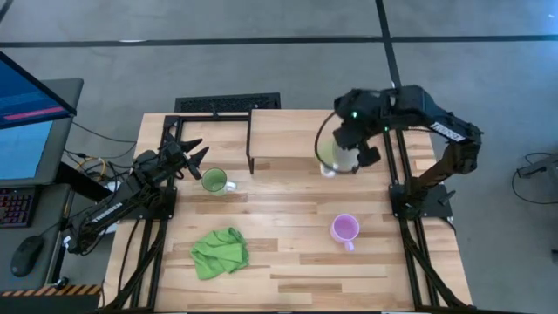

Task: Stack small to large cups/mugs on shelf
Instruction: Put the yellow mug on the shelf

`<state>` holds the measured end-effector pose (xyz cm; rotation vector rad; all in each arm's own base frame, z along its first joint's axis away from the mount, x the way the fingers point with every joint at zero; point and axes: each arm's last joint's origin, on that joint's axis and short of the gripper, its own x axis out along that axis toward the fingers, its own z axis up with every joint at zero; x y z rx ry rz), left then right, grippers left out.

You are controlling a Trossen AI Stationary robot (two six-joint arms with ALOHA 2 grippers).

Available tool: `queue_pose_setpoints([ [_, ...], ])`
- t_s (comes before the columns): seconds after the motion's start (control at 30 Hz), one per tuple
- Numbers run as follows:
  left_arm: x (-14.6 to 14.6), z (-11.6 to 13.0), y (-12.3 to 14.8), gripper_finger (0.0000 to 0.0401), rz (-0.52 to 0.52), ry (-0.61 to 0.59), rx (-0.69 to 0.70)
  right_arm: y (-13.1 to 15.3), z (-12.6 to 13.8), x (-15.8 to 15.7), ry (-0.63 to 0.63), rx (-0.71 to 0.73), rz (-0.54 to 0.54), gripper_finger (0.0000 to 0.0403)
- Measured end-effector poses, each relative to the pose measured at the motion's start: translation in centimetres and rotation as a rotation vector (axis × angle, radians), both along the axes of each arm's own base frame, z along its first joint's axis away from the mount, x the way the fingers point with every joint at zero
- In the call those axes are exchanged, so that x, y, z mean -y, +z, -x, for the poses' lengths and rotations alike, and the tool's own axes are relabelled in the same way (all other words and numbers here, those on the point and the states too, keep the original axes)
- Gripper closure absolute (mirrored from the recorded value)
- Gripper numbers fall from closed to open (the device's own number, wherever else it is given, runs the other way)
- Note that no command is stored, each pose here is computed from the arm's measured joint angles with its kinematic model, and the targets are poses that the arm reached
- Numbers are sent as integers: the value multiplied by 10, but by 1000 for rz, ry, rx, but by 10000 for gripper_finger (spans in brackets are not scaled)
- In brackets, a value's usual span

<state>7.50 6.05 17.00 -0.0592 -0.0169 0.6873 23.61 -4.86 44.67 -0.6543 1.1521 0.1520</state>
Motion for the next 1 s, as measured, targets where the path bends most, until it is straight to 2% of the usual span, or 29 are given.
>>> queue_pose_setpoints([
  [0.17,0,0,0,216,-11,0,-9,0,8,33,-63,-19,26,384],
  [0.37,0,0,0,216,-10,0,-8,-6,12,62,-93,-36,-11,384],
  [0.6,0,0,0,216,4,1,3,-12,10,71,-37,-65,-18,384],
  [0.83,0,0,0,216,11,0,9,-17,13,79,-53,-92,-15,384],
  [1.0,0,0,0,216,27,0,23,-20,9,78,2,-101,-21,384],
])
